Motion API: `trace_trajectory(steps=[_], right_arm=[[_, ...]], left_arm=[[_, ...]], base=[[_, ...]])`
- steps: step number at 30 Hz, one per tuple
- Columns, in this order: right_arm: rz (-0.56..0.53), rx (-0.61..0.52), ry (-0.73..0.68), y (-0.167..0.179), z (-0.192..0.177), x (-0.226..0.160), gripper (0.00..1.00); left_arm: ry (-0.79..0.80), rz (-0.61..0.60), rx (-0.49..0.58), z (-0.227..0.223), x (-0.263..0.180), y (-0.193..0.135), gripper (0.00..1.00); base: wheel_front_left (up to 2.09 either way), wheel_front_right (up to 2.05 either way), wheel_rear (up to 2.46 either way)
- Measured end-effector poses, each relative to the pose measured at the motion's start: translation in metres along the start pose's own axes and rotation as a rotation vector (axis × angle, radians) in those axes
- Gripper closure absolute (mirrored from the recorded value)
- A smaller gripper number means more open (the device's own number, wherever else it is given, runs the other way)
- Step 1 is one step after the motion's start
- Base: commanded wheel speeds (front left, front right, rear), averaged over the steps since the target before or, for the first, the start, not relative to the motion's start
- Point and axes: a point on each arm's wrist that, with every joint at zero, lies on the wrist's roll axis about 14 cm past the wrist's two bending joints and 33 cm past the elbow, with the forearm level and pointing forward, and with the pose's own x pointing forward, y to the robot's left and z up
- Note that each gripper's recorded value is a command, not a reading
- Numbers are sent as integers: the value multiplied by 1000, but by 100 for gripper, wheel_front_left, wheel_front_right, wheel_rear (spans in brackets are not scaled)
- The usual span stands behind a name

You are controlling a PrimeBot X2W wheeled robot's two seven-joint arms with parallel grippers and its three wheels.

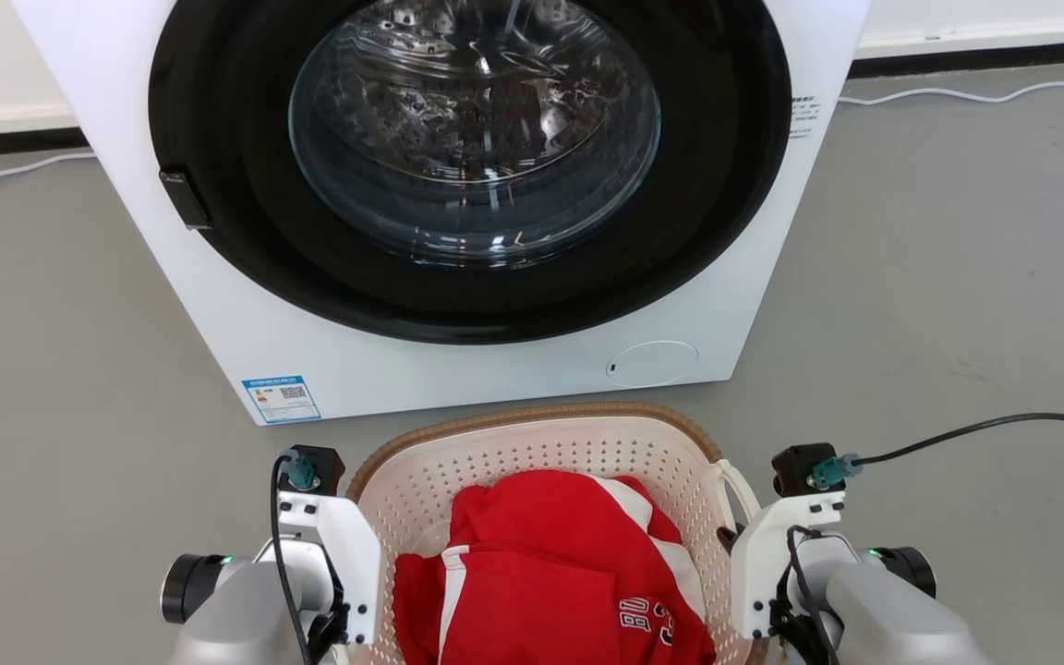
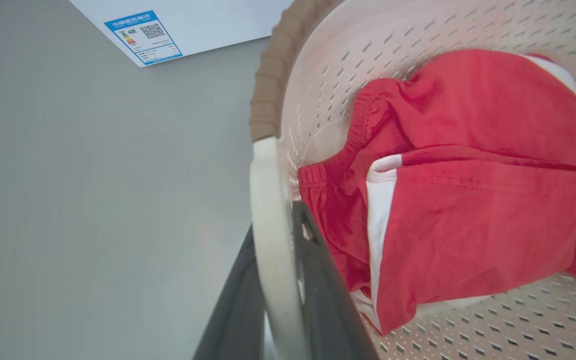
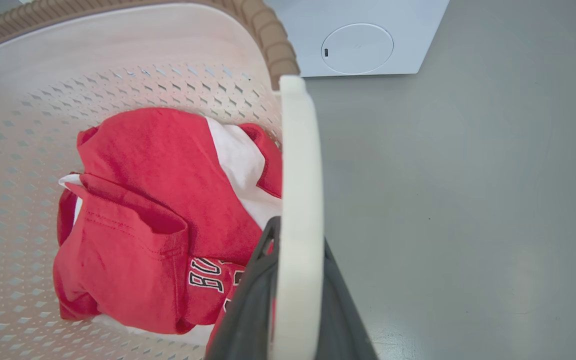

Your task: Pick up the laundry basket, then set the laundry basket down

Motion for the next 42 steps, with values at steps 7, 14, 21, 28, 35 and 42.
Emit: trace_trajectory(steps=[7,14,21,28,35,42], right_arm=[[1,22,4,0,-8,-5,100],[2,33,5,0,-9,-6,100],[7,37,4,2,-9,-7,100],[14,27,9,5,-9,-6,100],[17,29,19,5,-12,-4,100],[21,30,20,5,-11,6,100]], left_arm=[[-1,-8,18,3,-2,-2,100],[4,-10,19,2,-2,-3,100],[5,-10,19,2,-3,-3,100],[8,-6,11,1,-5,-1,100],[18,-6,12,-2,-3,-1,100],[39,-5,1,-9,7,1,100]], base=[[0,0,0],[0,0,0],[0,0,0],[0,0,0],[0,0,0],[0,0,0]])
